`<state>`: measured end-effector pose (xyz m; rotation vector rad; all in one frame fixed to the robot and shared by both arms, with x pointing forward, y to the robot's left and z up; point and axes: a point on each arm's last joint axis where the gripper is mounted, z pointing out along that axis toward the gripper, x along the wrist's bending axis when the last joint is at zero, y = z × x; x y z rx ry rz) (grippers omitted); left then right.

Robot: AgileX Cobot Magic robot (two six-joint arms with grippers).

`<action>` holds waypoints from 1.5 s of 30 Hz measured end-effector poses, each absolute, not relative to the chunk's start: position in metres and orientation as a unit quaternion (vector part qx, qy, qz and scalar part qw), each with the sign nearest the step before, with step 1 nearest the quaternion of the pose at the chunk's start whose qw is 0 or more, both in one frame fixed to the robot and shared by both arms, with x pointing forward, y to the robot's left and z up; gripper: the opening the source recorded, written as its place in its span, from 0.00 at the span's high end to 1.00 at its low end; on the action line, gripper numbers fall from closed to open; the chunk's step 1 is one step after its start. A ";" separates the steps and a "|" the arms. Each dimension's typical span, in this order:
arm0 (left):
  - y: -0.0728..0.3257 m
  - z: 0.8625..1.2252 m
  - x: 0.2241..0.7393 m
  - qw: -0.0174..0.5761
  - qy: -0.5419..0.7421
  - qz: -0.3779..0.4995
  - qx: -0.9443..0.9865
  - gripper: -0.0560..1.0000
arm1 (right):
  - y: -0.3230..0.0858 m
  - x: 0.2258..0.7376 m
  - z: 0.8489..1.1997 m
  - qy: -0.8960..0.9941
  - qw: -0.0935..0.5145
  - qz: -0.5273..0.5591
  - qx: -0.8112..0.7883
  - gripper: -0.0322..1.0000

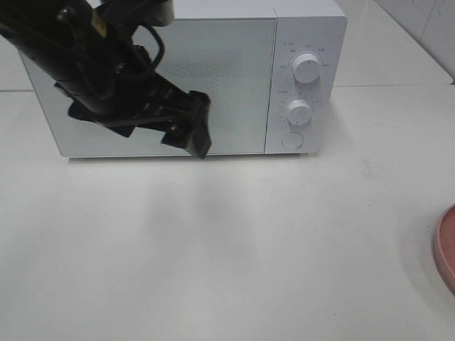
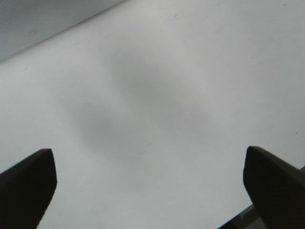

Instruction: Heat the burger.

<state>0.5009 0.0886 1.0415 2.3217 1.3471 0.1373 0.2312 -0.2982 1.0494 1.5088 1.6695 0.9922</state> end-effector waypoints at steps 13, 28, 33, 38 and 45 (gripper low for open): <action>0.208 1.065 0.518 0.131 0.636 0.023 0.761 0.01 | -0.298 0.231 1.049 0.640 0.335 0.380 0.578 0.24; 0.296 1.100 0.478 0.146 0.723 0.068 0.672 0.01 | -0.298 0.231 1.049 0.640 0.335 0.380 0.578 0.24; 0.297 1.092 0.448 0.141 0.723 0.067 0.673 0.01 | -0.298 0.231 1.049 0.640 0.335 0.380 0.578 0.24; 0.298 1.085 0.414 0.138 0.720 0.079 0.675 0.01 | -0.298 0.231 1.049 0.640 0.335 0.380 0.578 0.24; 0.297 1.079 0.372 0.160 0.715 0.101 0.673 0.01 | -0.298 0.231 1.049 0.640 0.335 0.380 0.578 0.24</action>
